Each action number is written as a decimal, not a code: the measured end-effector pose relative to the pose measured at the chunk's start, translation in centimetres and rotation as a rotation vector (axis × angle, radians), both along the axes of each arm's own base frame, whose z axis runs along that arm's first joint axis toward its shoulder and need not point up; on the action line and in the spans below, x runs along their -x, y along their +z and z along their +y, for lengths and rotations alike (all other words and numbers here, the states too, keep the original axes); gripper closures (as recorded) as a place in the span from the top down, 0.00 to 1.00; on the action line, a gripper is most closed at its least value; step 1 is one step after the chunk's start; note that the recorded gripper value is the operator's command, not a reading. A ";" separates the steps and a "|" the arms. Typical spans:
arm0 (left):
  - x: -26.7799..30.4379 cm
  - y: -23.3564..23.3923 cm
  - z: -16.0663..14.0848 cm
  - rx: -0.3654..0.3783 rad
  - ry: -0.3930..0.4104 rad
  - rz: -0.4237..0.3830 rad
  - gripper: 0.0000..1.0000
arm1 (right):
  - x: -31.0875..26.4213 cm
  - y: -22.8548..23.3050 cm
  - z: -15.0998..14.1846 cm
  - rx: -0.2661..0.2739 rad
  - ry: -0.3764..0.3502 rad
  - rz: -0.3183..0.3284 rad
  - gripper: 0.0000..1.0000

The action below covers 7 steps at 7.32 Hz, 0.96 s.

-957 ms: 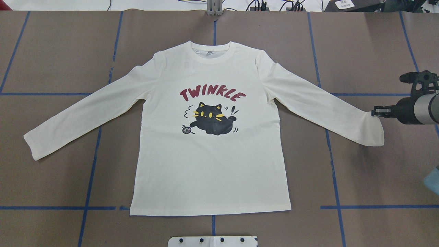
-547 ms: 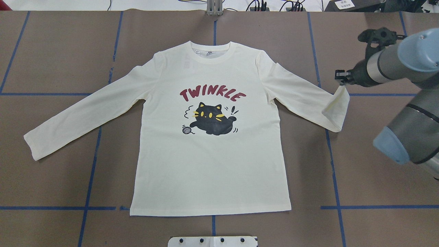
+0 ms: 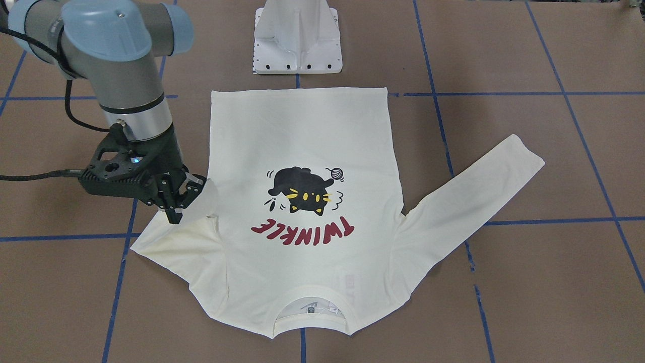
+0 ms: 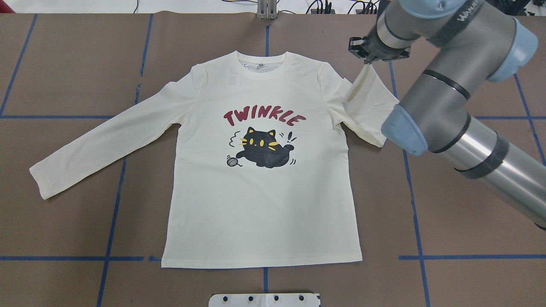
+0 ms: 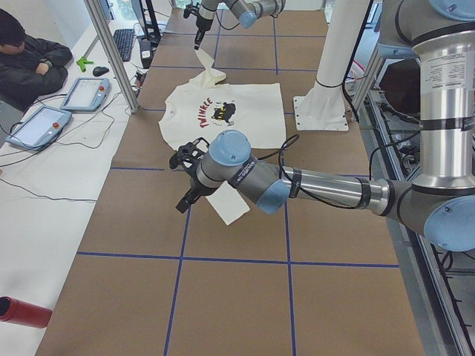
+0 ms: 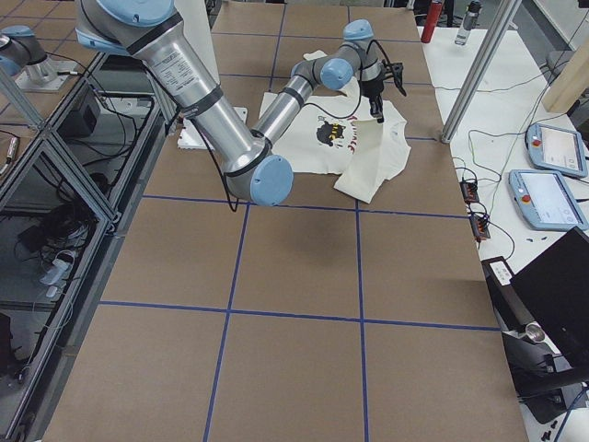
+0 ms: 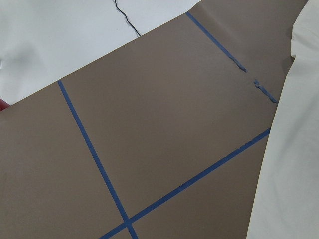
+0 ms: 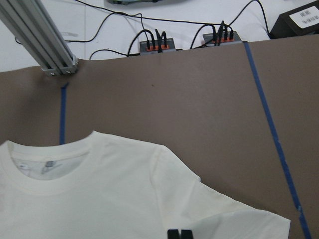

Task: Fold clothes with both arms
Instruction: 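Carry the grasped sleeve with the right gripper across the shirt chest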

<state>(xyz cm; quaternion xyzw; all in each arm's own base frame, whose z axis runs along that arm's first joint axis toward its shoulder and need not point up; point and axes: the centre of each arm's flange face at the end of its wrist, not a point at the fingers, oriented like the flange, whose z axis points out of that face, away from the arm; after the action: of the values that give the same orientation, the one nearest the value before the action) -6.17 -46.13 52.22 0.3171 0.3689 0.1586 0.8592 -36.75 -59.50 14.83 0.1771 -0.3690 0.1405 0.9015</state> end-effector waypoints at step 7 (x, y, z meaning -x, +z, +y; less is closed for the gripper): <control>0.0 -0.1 -0.1 0.026 -0.020 0.017 1.00 | 25.3 -14.5 4.4 -0.222 0.012 0.066 0.00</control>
<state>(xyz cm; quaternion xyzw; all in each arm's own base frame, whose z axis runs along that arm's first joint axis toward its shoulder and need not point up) -6.17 -46.22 52.10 0.3109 0.3752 0.1427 0.8615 -62.06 -55.12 0.36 0.2827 -0.3512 0.0980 0.8872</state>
